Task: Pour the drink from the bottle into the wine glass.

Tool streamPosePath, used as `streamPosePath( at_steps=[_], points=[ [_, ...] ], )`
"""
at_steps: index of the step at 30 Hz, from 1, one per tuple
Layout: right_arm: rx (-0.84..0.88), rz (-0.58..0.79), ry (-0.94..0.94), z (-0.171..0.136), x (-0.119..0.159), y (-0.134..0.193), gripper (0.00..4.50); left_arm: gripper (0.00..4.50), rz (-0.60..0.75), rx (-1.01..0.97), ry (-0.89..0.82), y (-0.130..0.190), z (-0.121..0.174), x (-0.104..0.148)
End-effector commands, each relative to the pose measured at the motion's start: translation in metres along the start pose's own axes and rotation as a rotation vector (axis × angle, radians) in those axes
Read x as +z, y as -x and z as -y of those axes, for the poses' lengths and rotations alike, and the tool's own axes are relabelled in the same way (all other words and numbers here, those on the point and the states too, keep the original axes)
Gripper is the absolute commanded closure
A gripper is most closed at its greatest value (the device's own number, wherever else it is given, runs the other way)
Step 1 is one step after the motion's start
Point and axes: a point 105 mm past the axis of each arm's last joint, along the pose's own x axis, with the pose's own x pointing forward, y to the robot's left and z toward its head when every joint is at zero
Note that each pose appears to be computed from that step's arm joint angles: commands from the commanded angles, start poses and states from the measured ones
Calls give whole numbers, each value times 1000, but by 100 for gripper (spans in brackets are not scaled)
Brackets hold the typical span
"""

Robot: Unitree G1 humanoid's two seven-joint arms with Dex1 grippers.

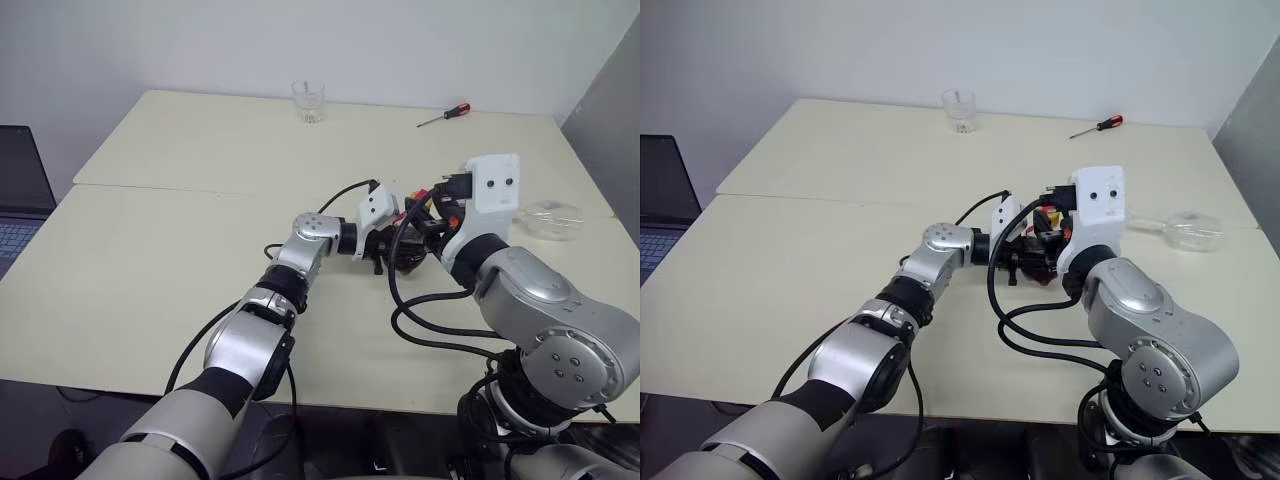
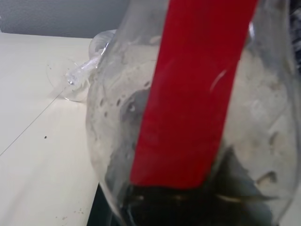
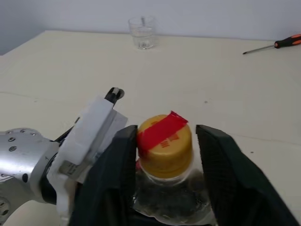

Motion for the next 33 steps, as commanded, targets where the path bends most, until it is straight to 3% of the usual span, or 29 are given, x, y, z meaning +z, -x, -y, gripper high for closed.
streamPosePath(
  at_steps=[1,6,9,16,20,27,33],
  points=[
    [7,84,27,-1,16,10,328,352,38,11,-61,-1,-2,14],
    [94,75,86,4,22,7,328,352,54,8,-57,-1,0,15],
    [325,42,214,1,24,6,328,352,52,6,-59,3,2,12],
    [864,16,297,-4,29,9,328,355,61,-3,-57,15,12,13],
    [1081,52,392,-2,42,-1,328,357,67,-7,-38,18,24,14],
    [1271,-30,469,-2,32,-16,328,358,47,-9,2,26,45,10],
    [1310,-58,481,0,27,-14,328,358,30,-12,9,29,48,8]
  ],
)
